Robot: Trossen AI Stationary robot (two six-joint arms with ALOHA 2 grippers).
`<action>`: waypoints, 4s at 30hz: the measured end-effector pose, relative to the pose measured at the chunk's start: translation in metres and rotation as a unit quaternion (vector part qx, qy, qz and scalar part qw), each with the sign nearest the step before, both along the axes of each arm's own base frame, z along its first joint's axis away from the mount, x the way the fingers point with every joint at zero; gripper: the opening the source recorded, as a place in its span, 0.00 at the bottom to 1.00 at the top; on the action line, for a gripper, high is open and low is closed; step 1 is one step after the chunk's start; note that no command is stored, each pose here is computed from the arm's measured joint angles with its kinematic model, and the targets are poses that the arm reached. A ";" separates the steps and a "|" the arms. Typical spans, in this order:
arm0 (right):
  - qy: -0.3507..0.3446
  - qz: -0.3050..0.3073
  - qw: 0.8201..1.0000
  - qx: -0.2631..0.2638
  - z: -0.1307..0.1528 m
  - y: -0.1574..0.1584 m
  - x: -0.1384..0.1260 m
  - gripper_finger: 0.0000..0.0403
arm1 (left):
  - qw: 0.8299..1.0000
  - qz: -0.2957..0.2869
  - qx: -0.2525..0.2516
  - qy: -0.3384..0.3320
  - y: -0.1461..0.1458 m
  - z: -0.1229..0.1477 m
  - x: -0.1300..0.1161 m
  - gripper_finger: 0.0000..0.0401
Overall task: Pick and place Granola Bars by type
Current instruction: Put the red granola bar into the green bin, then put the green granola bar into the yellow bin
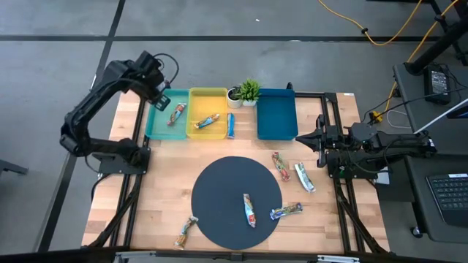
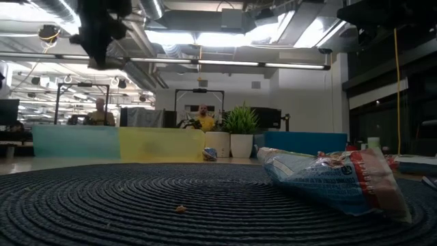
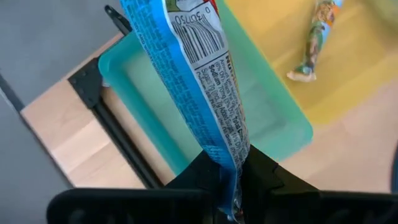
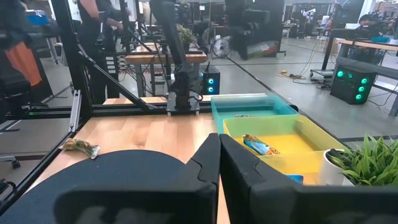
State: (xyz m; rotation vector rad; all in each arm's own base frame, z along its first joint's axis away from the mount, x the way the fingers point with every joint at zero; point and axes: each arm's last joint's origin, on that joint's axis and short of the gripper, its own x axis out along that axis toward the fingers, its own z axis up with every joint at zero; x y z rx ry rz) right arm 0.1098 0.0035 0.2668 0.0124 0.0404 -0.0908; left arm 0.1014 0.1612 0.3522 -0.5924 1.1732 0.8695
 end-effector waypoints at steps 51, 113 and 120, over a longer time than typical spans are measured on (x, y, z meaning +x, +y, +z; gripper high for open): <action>0.000 0.000 1.000 0.000 0.000 0.000 0.000 0.03 | 0.982 0.172 -0.073 -0.031 0.026 -0.153 0.004 0.13; 0.000 0.000 1.000 0.000 0.000 0.000 0.000 0.03 | 0.952 -0.040 -0.212 -0.217 -0.195 -0.083 0.074 0.21; 0.000 0.000 1.000 0.000 0.000 0.000 0.000 0.03 | 0.928 -0.012 -0.261 -0.264 -0.260 -0.087 0.083 0.17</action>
